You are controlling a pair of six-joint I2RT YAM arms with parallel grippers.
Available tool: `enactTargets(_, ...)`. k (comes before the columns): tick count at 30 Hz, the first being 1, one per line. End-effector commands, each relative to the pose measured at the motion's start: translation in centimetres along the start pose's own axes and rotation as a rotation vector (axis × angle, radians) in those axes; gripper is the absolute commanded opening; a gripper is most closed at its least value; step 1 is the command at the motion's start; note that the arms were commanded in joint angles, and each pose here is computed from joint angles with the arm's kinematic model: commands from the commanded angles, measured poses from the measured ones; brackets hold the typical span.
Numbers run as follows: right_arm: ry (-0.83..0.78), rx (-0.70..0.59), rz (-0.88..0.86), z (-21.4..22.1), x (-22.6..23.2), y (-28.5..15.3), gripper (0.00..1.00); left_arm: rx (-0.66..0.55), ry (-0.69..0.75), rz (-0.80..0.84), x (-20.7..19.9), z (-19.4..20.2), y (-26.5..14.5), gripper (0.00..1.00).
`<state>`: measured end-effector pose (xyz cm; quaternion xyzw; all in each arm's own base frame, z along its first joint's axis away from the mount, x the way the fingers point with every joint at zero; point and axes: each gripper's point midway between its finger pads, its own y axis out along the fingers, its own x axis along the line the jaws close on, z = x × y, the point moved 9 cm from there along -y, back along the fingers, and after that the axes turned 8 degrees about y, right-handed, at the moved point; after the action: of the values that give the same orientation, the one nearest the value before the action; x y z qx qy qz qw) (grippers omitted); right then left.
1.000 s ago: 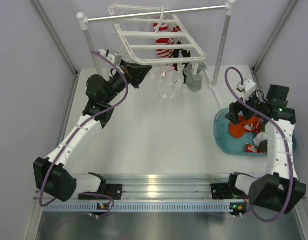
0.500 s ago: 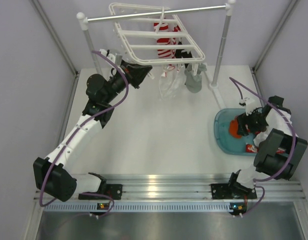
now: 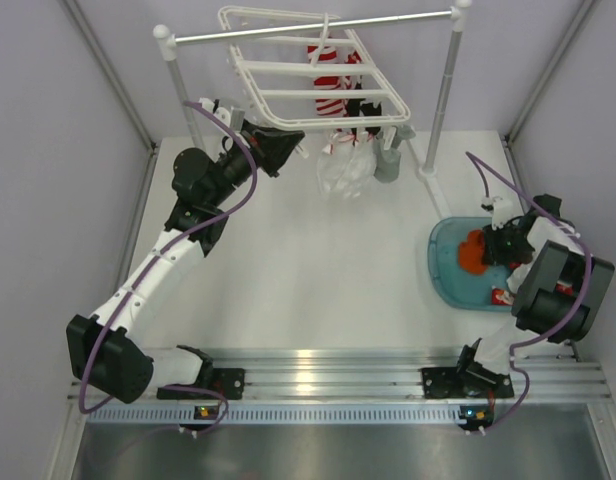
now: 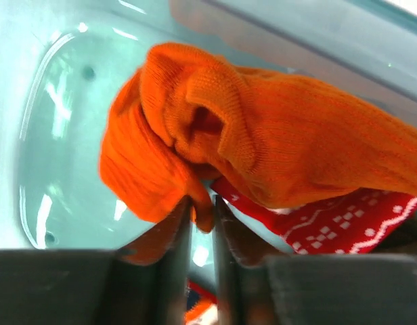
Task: Clip the socks to the hanger
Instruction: Pick up the sock from the bin.
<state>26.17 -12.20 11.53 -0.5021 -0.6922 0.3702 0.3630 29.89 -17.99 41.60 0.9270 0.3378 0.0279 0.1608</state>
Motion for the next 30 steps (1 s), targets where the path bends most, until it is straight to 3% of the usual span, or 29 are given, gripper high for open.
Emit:
enactTargets(1, -0.024, -0.087, -0.038, -1.6, 0.5, -1.3, 0.15, -0.031, 0.031, -0.008, 0.3, -0.9, 0.4, 0.00)
enactTargets(2, -0.035, -0.094, -0.058, -1.7, 0.9, -1.8, 0.04, -0.031, 0.033, -0.008, 0.3, -0.9, 0.4, 0.00)
enactTargets(3, -0.051, -0.100, -0.103, -1.7, 1.5, -2.3, 0.00, -0.031, 0.033, -0.008, 0.3, -0.9, 0.4, 0.00)
enactTargets(17, -0.391, -0.194, -0.260, -3.0, 5.9, -10.2, 0.00, -0.030, 0.032, -0.010, 0.3, -1.0, 0.4, 0.00)
enactTargets(21, -0.470, -0.152, -0.275, -2.5, 5.9, -10.1, 0.00, -0.032, 0.031, -0.012, 0.3, -1.1, 0.4, 0.00)
enactTargets(25, -0.457, -0.034, -0.323, -1.1, 4.8, -8.3, 0.00, -0.027, 0.031, -0.010, 0.4, -0.9, 0.4, 0.00)
enactTargets(30, -0.465, -0.006, -0.298, -0.9, 3.9, -7.4, 0.00, -0.024, 0.034, -0.011, 0.4, -0.9, 0.4, 0.00)
